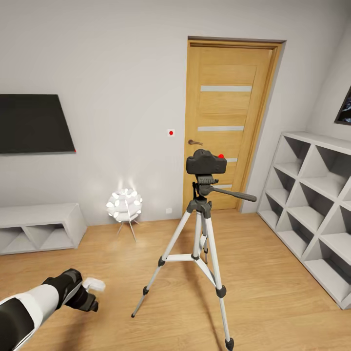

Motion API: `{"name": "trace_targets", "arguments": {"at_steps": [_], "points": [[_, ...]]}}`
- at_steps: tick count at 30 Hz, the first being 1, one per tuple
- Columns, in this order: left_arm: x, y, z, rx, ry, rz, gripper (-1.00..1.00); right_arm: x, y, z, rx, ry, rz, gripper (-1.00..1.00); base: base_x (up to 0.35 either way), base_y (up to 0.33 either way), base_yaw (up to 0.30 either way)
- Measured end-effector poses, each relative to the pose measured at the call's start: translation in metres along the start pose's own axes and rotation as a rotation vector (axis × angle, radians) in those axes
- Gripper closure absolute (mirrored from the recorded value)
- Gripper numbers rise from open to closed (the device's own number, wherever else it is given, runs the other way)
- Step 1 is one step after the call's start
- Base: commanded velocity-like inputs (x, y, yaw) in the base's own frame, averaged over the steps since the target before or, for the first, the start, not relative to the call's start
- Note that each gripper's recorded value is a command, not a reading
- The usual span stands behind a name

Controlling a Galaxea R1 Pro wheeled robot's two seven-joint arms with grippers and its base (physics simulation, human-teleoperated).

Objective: Attach the digital camera to the camera tripod in the bedroom.

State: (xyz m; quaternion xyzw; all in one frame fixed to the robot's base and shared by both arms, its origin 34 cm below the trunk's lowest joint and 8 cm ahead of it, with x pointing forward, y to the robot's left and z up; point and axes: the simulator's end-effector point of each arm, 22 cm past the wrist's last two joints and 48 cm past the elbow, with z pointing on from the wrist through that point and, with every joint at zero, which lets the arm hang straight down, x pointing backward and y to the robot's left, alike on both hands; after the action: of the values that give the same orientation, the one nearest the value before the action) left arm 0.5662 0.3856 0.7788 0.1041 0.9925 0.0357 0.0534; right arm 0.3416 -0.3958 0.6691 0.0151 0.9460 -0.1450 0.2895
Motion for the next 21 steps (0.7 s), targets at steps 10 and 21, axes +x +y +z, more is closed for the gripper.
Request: {"name": "trace_targets", "arguments": {"at_steps": [10,21], "points": [[0.165,-0.027,0.058,0.038,0.238,-0.003,-1.00,0.128,-0.010,-0.043,0.012,0.368,-0.070,-1.00,0.000,0.000,0.000],[0.342,-0.111,0.081,0.146,0.475,0.030,-1.00,0.207,0.011,-0.094,-0.024,0.647,-0.109,-1.00,0.000,0.000,0.000]]}}
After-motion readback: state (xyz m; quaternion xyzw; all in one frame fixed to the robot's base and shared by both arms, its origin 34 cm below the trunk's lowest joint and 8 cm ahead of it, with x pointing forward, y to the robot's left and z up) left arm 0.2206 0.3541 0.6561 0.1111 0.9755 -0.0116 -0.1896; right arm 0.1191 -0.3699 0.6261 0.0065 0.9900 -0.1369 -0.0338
